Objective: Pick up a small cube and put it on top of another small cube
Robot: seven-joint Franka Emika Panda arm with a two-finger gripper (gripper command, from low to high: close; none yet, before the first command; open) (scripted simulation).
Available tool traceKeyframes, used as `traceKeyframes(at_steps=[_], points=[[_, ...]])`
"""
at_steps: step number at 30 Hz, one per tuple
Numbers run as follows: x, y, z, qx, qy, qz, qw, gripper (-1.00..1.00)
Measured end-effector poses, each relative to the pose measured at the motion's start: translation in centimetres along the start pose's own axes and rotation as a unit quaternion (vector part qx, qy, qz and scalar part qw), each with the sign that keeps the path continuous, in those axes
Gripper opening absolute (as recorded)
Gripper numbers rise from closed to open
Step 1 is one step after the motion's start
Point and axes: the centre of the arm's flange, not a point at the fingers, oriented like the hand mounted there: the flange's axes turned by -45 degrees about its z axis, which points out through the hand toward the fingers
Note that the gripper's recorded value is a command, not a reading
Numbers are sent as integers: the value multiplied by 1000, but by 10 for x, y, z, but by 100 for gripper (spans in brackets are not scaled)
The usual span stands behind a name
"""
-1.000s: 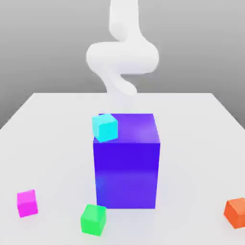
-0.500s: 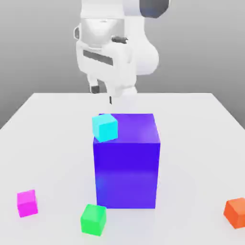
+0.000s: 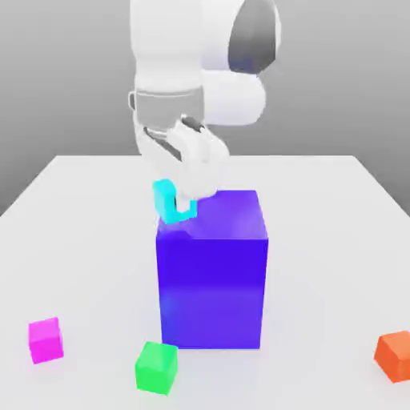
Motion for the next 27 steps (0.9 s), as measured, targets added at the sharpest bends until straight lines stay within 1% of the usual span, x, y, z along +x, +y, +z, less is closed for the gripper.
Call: traceKeyframes(at_steps=[4, 11, 16, 17, 23, 27], points=[[-33, 16, -11, -1, 0, 5, 1000, -100], [-88, 51, -9, -1, 0, 16, 1000, -100], [-94, 55, 47, 0, -1, 17, 1000, -100], [-95, 56, 54, 0, 0, 18, 1000, 100], [-95, 56, 58, -1, 0, 18, 1000, 100], [-94, 55, 22, -2, 0, 17, 1000, 100]])
